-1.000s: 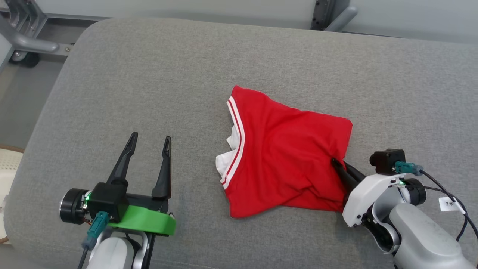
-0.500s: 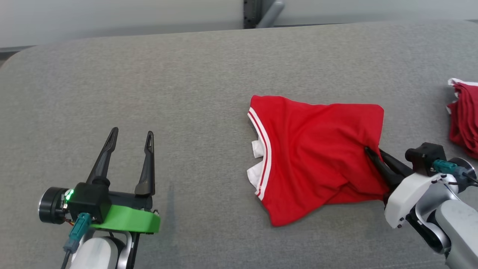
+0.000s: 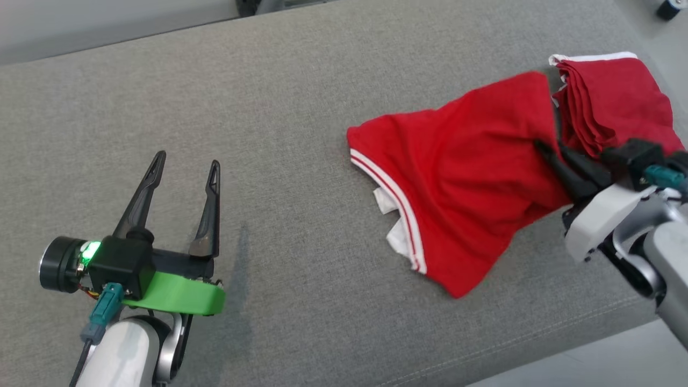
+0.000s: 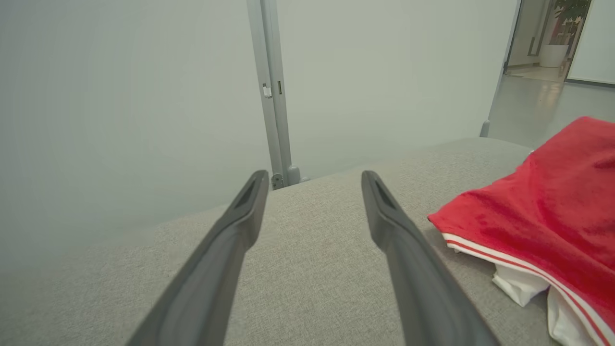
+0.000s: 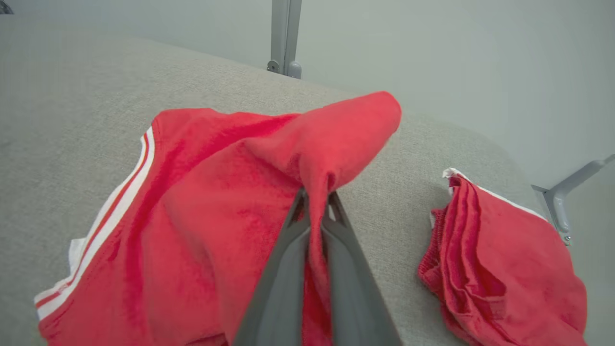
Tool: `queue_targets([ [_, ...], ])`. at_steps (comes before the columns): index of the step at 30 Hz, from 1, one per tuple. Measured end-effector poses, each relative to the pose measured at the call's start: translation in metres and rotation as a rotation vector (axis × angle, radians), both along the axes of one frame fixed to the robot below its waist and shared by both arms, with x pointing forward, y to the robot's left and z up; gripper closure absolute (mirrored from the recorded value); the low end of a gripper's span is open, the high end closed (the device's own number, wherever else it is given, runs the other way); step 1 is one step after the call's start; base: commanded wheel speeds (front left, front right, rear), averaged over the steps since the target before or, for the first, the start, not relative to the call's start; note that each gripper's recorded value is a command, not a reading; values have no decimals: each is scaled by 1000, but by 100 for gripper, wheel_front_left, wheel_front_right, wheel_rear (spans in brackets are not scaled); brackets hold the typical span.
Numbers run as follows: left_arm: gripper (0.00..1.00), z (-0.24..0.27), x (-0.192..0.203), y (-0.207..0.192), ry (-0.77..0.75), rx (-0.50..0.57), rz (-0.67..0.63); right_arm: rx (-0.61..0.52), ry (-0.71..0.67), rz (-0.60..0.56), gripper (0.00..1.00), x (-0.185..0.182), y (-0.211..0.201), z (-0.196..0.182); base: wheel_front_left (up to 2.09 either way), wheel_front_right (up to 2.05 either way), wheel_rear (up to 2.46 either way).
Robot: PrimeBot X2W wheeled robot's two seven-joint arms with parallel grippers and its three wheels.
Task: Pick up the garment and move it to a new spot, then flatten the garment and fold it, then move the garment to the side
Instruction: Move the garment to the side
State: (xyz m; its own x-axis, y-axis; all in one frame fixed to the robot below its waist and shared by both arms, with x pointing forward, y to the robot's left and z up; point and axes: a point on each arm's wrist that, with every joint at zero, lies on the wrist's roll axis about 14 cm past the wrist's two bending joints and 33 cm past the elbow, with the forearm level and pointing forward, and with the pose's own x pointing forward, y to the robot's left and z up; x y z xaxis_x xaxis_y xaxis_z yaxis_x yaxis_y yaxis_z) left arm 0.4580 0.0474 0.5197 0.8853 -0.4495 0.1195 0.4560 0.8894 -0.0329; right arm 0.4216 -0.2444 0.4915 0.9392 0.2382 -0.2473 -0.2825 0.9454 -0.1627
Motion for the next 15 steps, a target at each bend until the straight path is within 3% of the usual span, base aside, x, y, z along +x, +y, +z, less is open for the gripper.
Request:
queue_targets([
  [15,0,-49,26,-26,85,1,-90,-230,4,-323,100,29,-169,26,0,0,0],
])
